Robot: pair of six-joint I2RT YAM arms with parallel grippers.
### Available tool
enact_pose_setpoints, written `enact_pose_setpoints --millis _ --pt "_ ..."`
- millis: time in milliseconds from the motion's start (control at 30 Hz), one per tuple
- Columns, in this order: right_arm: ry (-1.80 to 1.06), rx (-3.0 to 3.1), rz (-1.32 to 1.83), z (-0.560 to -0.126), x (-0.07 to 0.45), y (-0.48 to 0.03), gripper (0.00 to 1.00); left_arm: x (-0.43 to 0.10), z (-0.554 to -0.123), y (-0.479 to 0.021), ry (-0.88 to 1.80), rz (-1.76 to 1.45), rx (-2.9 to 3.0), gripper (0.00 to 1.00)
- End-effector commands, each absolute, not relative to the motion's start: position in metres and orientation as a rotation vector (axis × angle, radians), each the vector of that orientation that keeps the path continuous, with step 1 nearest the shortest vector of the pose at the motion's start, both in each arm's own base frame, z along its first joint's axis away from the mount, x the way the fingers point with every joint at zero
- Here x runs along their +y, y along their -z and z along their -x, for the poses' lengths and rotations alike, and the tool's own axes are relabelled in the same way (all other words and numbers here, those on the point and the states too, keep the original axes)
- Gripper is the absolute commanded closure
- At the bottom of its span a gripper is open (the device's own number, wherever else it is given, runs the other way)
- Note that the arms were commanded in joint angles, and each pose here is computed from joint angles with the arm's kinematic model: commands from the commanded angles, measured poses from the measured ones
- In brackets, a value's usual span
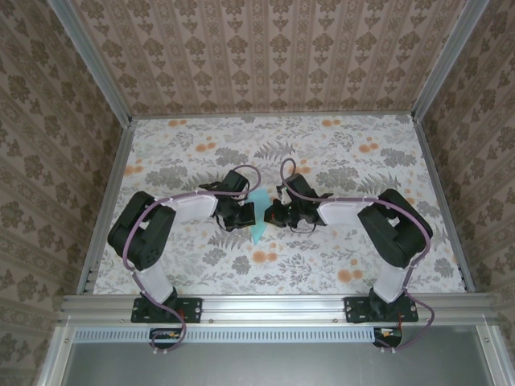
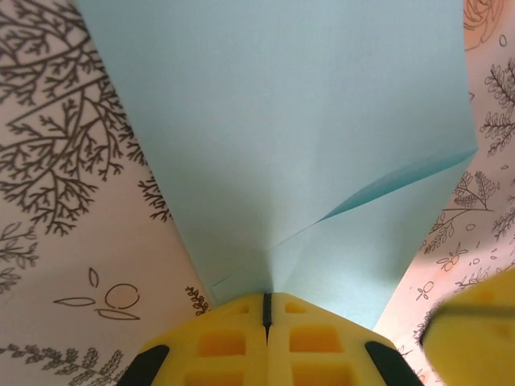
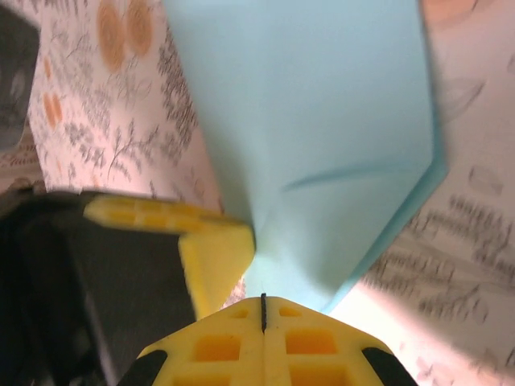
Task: Fold a paper plane with a square sheet of paper (pick it up from the middle)
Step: Third fold the triangle at the center of the table.
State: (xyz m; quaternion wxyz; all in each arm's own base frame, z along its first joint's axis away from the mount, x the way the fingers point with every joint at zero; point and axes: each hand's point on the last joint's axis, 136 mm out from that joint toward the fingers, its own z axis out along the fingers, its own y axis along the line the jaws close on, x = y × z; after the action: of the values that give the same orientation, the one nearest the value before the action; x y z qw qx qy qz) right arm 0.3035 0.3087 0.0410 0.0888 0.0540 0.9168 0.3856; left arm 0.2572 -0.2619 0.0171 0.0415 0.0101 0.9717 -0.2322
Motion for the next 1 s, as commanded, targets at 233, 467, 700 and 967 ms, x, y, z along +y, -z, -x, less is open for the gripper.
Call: enact_pose_setpoints --millis 233,467,700,967 --pt "-0.934 2.803 -0.213 -0.324 0.294 -0.005 0.99 -0.237 -0.264 -0.008 0.543 -0.241 2.969 1.0" --pt "-0.749 2.832 -0.431 -0.306 0.258 0.01 1.0 -0.252 -0.273 -0.041 0.674 -0.166 2.883 0.99" --pt "-0.589 2.795 -0.807 -0.285 0.221 0.014 1.0 -0.272 -0.258 -0.069 0.862 0.037 2.769 0.82" --pt "-0.568 2.771 -0.916 -0.282 0.215 0.015 1.0 -0.311 -0.238 -0.07 1.078 0.095 2.737 0.86"
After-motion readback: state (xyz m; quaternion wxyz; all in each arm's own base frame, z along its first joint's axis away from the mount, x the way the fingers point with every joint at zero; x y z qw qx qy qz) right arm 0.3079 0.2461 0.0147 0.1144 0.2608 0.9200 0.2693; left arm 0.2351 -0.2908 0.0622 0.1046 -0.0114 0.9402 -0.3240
